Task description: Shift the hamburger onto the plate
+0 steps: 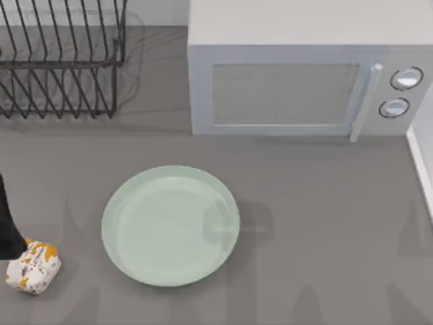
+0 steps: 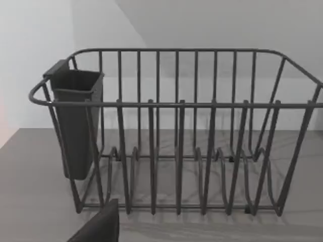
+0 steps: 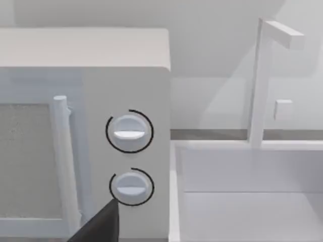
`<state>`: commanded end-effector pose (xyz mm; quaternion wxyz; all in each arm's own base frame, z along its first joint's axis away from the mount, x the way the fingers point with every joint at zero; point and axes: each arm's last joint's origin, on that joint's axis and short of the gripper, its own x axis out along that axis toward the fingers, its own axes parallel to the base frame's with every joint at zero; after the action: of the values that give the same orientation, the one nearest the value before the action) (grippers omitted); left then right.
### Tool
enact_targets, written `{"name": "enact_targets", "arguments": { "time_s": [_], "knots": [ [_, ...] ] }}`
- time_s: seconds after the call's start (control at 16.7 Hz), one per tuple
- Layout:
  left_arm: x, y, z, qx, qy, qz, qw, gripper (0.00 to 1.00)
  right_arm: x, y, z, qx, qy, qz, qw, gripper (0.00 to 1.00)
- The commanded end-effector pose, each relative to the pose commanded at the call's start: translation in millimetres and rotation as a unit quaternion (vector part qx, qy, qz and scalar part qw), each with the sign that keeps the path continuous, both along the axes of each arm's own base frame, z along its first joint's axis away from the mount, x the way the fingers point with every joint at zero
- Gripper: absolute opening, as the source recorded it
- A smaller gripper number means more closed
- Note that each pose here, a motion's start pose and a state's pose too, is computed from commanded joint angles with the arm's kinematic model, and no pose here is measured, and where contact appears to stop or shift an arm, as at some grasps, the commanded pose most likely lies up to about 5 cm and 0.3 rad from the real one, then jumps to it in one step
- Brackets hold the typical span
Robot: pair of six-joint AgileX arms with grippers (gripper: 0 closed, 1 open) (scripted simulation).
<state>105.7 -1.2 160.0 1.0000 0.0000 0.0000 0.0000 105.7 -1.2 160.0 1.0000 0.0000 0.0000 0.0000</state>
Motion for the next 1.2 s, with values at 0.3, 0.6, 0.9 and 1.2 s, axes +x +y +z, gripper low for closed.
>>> {"name": "enact_targets", "arguments": {
  "time_s": [0.3,0.6,0.9,1.2],
  "knots": [
    [1.2,-0.6,6.5,0.004,0.035,-0.003,0.999,1.0,0.0,0.0,0.0,0.0,0.0,0.0,1.0,1.0],
    [17.0,-4.0,26.9,0.022,0.198,-0.022,0.98,1.0,0.0,0.0,0.0,0.0,0.0,0.0,1.0,1.0],
    [60.1,-10.6,33.6,0.048,0.433,-0.049,0.899,1.0,0.0,0.0,0.0,0.0,0.0,0.0,1.0,1.0],
    [105.1,-19.2,26.7,0.072,0.603,-0.074,0.791,1.0,0.0,0.0,0.0,0.0,0.0,0.0,1.0,1.0]
  ]
}}
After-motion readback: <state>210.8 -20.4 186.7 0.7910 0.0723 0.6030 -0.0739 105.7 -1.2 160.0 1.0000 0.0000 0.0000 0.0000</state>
